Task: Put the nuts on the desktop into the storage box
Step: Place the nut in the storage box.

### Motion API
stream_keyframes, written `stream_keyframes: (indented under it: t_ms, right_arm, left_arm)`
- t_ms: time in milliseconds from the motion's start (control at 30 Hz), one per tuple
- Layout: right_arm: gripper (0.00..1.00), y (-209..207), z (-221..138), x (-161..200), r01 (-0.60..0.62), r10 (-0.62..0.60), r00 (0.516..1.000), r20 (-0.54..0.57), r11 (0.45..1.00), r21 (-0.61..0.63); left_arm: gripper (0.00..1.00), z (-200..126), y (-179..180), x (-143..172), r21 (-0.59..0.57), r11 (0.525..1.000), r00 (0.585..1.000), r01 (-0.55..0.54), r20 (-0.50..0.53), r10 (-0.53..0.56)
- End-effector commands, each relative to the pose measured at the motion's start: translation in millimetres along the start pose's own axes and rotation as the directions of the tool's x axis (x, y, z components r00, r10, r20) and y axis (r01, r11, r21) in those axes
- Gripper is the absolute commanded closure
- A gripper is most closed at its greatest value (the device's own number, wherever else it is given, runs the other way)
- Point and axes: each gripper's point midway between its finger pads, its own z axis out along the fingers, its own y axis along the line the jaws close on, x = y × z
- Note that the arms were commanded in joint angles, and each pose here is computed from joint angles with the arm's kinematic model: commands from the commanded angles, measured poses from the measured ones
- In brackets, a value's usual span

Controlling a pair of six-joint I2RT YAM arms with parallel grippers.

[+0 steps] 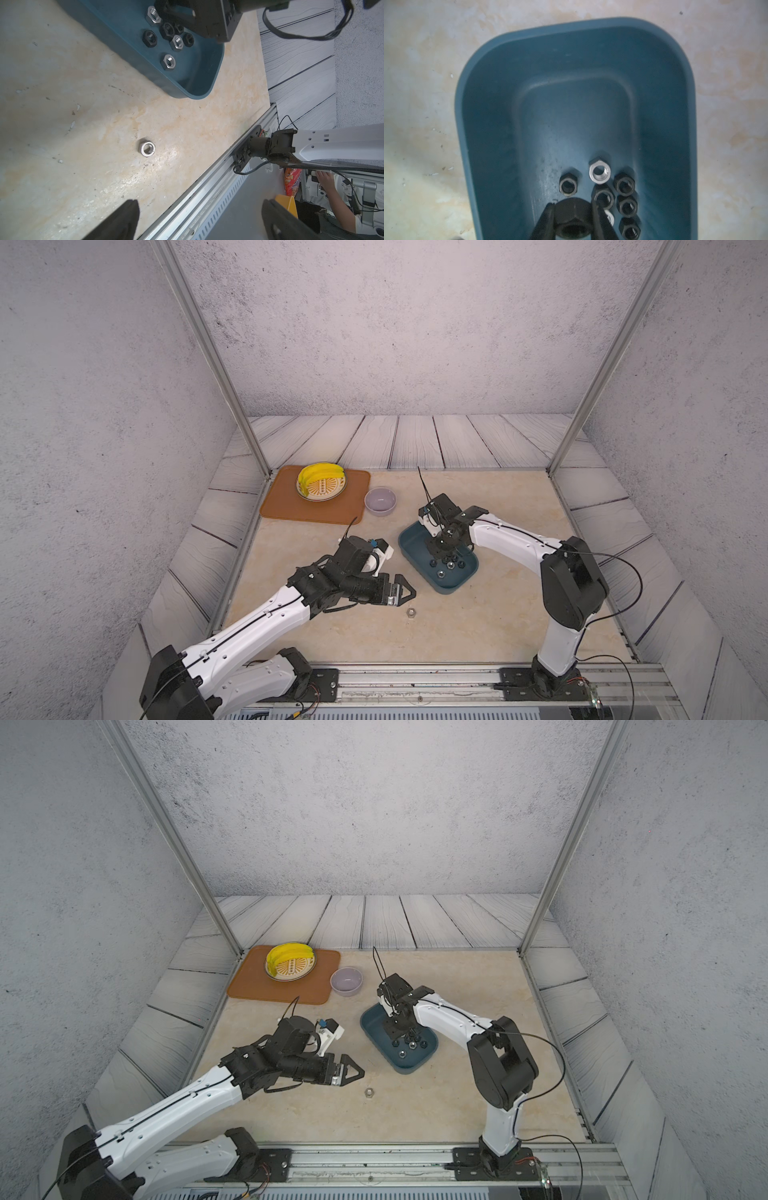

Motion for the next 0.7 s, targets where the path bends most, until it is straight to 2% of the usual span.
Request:
stream_keyframes:
  t_ms: [0, 133, 400, 600, 667]
  right_arm:
    - [0.91, -4.1, 7.0, -3.0, 0.021, -0.021, 0.999, -0.026, 1.0, 0.02]
    - [0.91, -10.7, 18.7, -5.1, 0.026, -0.024, 0.999, -0.037, 0.998, 0.059]
    - [0.9, -11.3, 47.5, 5.6, 0.033, -0.026, 0.993, -0.116, 0.998, 0.061]
    - [0.83, -12.9, 56.2, 8.2, 0.044, -0.034, 0.989, -0.143, 0.997, 0.067]
    - [0.77, -14.6, 55.6, 8.0, 0.046, -0.035, 0.989, -0.146, 0.996, 0.077]
  left_arm:
    - [0.02, 1.6, 5.8, 1.9, -0.013, 1.0, 1.0, -0.01, -0.007, 0.01]
    - [0.02, 2.2, 6.9, 2.8, -0.017, 1.0, 1.0, -0.01, -0.012, 0.01]
    - [0.02, 4.1, 7.9, 2.8, -0.021, 1.0, 1.0, -0.01, -0.019, 0.009]
    - [0.02, 6.1, 10.0, 3.2, -0.028, 1.0, 1.0, -0.006, -0.026, 0.005]
    - [0.02, 6.5, 10.6, 3.9, -0.029, 1.0, 1.0, -0.006, -0.027, 0.005]
